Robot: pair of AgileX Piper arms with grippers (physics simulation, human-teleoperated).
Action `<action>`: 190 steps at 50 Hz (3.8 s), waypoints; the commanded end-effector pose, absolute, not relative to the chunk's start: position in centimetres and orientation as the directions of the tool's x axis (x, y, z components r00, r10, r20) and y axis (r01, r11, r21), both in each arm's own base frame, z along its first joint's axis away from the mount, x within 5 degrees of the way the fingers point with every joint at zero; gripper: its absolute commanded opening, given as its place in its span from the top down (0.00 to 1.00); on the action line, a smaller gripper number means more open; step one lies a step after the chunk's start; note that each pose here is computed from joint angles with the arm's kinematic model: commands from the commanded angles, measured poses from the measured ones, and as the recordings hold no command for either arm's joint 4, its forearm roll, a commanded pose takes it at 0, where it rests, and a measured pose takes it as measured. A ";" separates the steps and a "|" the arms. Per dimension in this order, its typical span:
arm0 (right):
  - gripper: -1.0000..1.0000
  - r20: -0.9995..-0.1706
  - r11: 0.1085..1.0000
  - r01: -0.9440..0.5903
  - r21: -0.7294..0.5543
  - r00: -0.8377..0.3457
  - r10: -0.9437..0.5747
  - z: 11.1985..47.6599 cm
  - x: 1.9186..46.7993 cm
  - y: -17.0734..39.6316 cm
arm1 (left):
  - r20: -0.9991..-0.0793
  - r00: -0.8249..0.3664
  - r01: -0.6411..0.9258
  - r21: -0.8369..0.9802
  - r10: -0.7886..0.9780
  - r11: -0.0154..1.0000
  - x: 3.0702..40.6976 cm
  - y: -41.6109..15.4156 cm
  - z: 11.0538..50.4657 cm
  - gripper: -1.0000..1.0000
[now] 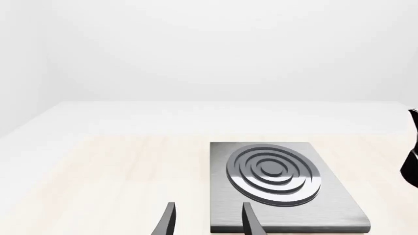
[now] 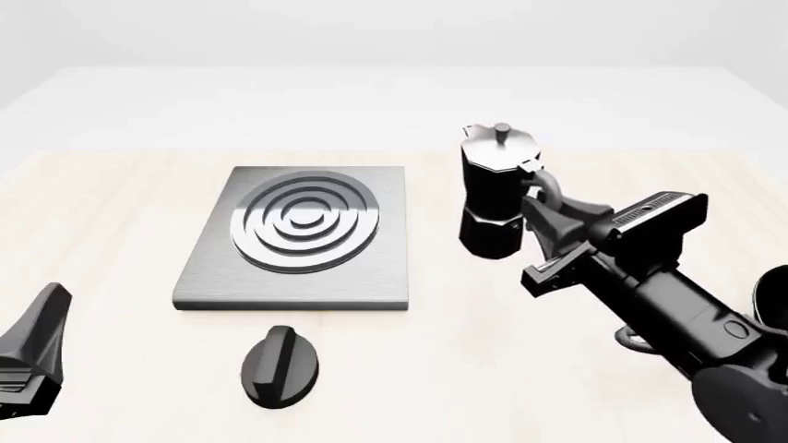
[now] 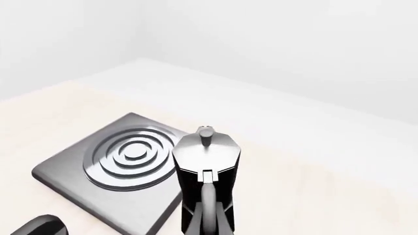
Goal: Put the moka pot on the stove.
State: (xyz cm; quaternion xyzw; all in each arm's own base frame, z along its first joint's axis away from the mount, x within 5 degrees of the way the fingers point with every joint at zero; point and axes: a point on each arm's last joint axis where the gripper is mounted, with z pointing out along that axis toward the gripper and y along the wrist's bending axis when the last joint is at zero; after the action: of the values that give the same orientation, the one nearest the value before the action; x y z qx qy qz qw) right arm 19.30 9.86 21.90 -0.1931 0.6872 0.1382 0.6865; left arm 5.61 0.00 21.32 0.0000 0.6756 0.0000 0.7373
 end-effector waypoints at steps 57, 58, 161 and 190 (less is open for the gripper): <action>1.00 -0.997 0.859 -0.508 -0.064 0.073 -0.032 24.9 23.1 13.8 | -0.996 0.087 0.000 0.000 0.000 1.000 5.6 0.0 21.3 0.00; 1.00 -0.997 0.859 -0.508 -0.065 0.073 -0.032 24.8 23.2 13.8 | -0.996 0.087 0.000 0.000 0.000 1.000 5.6 0.0 21.3 0.00; 1.00 -0.995 0.781 -0.624 -0.019 0.085 0.044 23.3 29.4 23.5 | -0.996 0.087 0.000 0.000 0.000 1.000 5.6 0.0 21.3 0.00; 1.00 -0.994 0.762 -0.647 -0.018 0.092 0.054 22.9 30.6 26.1 | -0.996 0.087 0.000 0.000 0.000 1.000 5.6 0.0 21.3 0.00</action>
State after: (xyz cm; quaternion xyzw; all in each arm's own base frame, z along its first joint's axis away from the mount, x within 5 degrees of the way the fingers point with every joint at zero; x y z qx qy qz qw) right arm 30.25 25.23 22.43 -0.2394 0.6354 0.2415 0.6933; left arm 5.61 0.00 21.32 0.0000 0.6756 0.0000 0.7373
